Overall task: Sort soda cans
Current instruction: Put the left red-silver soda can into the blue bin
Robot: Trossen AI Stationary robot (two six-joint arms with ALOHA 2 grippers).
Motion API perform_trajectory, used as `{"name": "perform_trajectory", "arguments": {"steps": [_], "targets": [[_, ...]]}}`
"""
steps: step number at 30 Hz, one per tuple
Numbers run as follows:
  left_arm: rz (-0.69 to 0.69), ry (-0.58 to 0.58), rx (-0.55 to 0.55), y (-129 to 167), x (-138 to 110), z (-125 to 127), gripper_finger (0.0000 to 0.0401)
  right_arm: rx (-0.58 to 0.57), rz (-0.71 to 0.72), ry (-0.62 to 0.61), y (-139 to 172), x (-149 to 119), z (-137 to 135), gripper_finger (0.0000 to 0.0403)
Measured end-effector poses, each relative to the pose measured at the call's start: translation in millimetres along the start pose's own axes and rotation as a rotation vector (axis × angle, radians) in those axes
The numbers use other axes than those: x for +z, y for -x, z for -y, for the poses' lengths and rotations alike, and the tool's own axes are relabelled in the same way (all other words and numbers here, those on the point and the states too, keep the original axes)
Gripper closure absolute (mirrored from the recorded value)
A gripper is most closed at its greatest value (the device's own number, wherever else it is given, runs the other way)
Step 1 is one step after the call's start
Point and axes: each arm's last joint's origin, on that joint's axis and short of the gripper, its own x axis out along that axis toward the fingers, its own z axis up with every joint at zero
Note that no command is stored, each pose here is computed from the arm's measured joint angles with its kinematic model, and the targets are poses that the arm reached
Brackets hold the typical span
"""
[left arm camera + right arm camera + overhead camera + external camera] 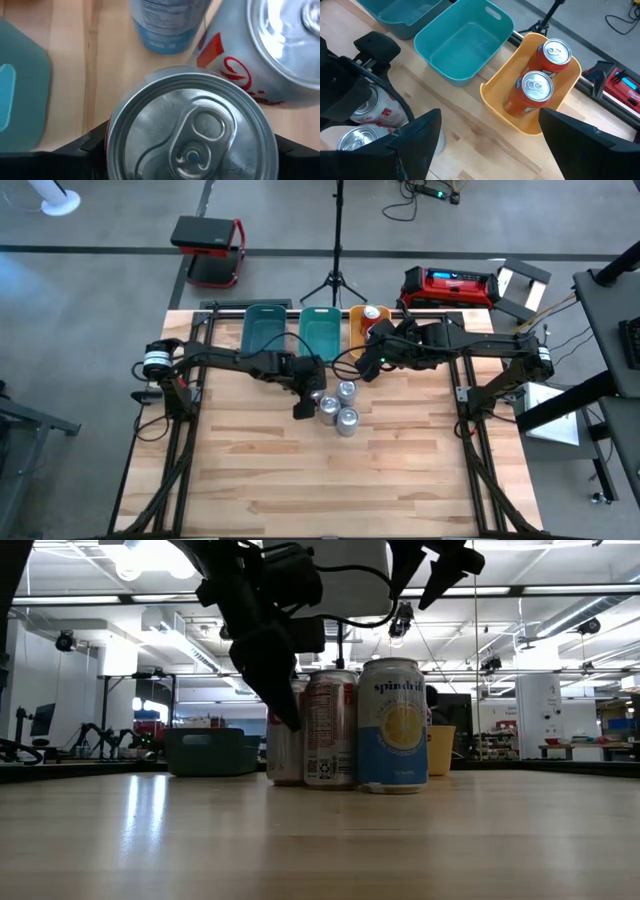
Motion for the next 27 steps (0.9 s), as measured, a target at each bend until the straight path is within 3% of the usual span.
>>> {"name": "perform_trajectory", "arguments": {"steps": [5,12,21,27], "targets": [[-0.012,0.033,0.026,13,-2,0,0.0118,0.002,0.002,0.009,1,0,1,0.0095],[-0.010,0.160,0.177,73,-14,-19,0.0118,0.004,0.004,0.008,3,0,2,0.0120],[0.042,0.540,0.516,151,-54,-92,0.0118,0.005,0.007,0.005,2,1,1,0.0143],[0.034,0.751,0.589,166,-79,-134,0.0118,0.008,0.009,-0.017,2,1,1,0.0140]]}}
